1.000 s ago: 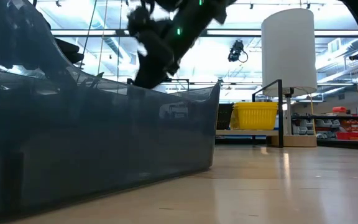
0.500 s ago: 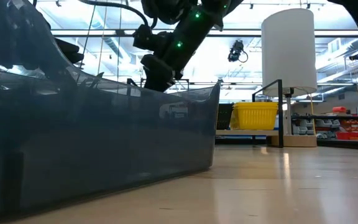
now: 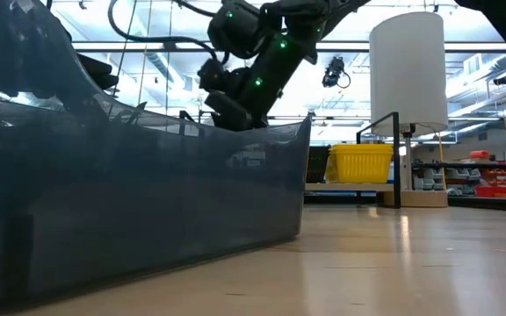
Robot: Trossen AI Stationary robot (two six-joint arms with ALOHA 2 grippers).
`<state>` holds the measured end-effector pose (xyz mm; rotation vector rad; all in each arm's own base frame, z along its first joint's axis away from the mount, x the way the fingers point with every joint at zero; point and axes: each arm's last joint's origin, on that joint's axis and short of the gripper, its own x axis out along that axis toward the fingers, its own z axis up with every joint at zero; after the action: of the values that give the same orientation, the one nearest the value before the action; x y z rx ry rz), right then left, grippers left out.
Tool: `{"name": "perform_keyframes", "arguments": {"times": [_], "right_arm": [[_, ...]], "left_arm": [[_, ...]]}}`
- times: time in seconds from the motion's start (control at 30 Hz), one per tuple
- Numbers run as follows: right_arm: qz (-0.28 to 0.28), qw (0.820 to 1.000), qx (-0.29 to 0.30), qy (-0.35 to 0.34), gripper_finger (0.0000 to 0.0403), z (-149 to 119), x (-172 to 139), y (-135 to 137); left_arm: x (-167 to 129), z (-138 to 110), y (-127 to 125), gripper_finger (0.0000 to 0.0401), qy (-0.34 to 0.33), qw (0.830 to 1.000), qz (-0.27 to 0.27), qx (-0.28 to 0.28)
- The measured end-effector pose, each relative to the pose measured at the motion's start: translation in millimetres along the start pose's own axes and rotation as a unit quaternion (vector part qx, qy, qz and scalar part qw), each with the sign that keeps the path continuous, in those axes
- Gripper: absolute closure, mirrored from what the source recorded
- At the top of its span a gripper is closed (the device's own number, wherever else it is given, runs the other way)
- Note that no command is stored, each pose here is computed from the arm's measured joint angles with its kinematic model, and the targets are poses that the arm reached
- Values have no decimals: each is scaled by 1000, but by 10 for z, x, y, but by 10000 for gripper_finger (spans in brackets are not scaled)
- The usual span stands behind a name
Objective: Stack baskets on shelf by color
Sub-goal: Adjust the top gray bin
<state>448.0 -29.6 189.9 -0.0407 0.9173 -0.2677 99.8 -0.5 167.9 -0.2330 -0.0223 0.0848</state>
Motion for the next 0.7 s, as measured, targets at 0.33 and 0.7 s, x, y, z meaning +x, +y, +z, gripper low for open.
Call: {"name": "perform_keyframes", "arguments": {"times": [0.33,0.7], "right_arm": [[-7,995,25,100,279,-138,-92,64],[-35,971,78,225,282,-229,-302,14]], "left_arm": [[0,-1,0,284,0,1000,0,0],[0,-1,0,284,0,1000,0,0]]}}
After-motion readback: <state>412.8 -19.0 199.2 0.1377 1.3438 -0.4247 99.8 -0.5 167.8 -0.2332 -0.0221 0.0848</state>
